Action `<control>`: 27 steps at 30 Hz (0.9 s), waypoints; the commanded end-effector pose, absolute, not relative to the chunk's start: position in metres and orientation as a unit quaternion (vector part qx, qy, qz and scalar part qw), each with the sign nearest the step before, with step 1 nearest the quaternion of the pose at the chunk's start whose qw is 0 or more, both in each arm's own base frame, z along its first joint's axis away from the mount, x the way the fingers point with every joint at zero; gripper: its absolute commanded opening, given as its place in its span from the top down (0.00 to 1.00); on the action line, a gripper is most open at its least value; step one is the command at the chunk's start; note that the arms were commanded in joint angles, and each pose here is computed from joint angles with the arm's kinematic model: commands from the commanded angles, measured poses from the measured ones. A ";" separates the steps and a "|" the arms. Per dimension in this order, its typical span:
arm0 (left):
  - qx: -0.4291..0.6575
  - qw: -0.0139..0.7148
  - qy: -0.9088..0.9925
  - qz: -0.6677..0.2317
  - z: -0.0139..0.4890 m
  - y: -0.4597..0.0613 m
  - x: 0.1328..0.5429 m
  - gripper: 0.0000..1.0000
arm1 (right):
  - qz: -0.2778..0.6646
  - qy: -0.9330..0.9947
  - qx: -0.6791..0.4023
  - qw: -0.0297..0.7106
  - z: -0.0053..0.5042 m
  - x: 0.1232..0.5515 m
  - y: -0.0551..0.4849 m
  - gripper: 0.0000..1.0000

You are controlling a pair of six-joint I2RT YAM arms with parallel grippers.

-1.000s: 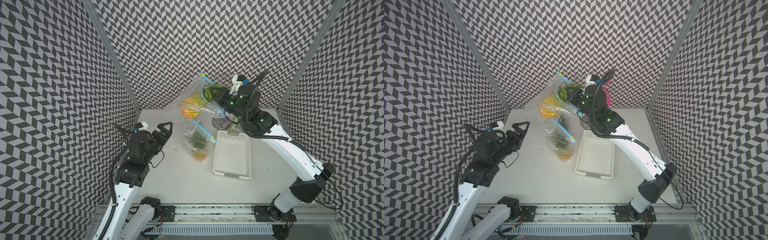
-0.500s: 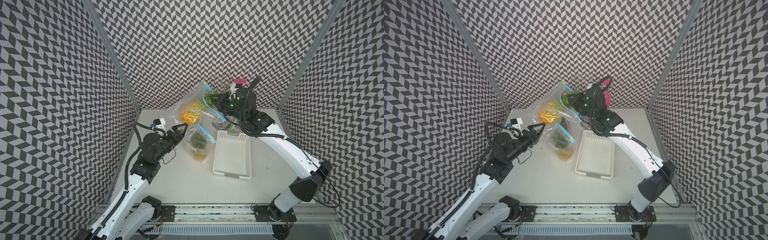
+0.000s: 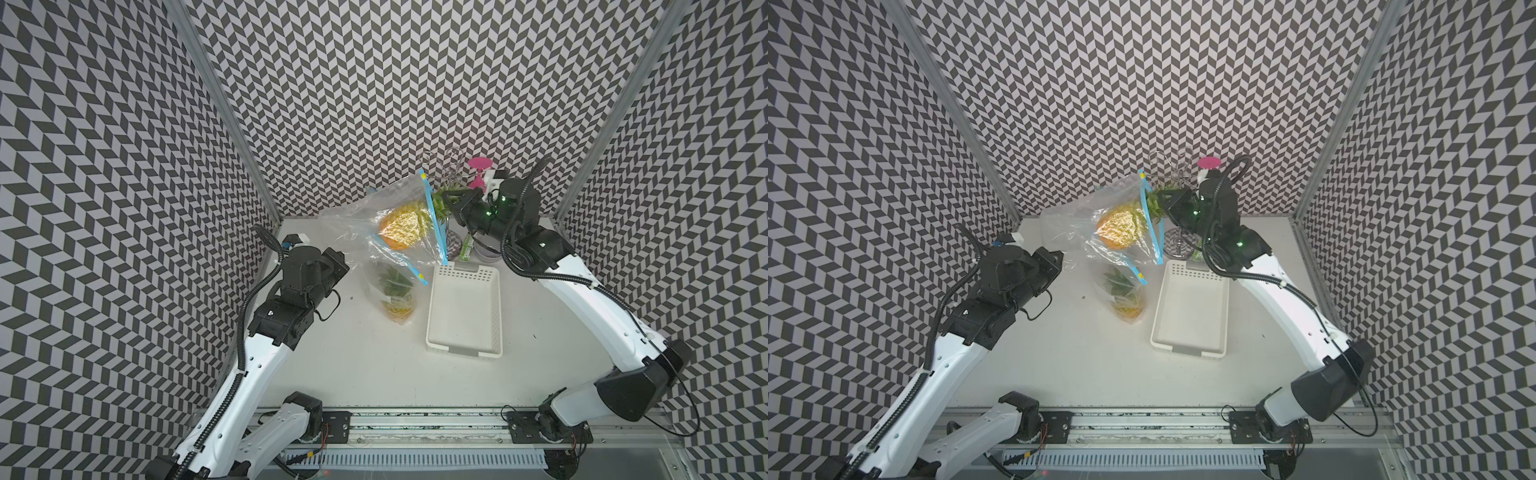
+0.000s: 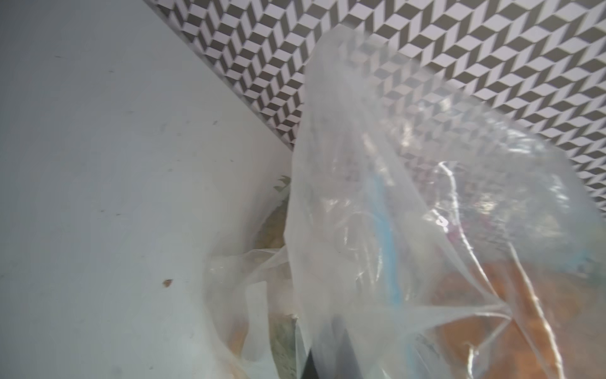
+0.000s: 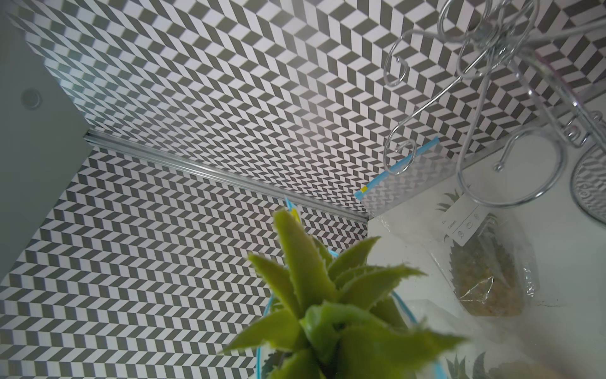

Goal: Open the zip-top bag and take out the pineapple
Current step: Pick up the pineapple from the zipper food storage bag.

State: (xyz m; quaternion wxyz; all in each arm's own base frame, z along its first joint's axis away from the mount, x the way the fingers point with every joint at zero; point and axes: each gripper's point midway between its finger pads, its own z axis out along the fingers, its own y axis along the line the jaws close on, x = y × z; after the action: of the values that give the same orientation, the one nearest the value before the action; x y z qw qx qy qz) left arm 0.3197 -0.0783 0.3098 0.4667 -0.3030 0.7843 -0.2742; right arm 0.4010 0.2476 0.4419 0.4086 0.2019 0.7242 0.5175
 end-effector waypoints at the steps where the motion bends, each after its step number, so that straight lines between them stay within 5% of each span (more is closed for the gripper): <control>1: -0.336 0.454 0.802 -0.193 0.292 -0.047 0.314 1.00 | 0.581 0.633 0.163 0.484 0.526 0.380 0.222 1.00; 12: -0.371 0.470 0.778 -0.188 0.316 -0.033 0.329 1.00 | 0.486 0.650 0.163 0.561 0.524 0.377 0.177 1.00; 20: -0.368 0.510 0.743 -0.231 0.354 -0.044 0.371 1.00 | 0.510 0.702 0.037 0.496 0.506 0.354 0.225 1.00; 27: -0.409 0.533 0.706 -0.225 0.376 -0.028 0.399 1.00 | 0.480 0.693 -0.010 0.538 0.525 0.328 0.216 1.00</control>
State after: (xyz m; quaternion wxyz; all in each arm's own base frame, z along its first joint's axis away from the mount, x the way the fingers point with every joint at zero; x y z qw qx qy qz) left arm 0.3904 -0.0484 0.3506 0.4939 -0.3760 0.7508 -0.2258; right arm 0.3598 0.2273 0.4540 0.4608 0.0443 0.7588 0.4582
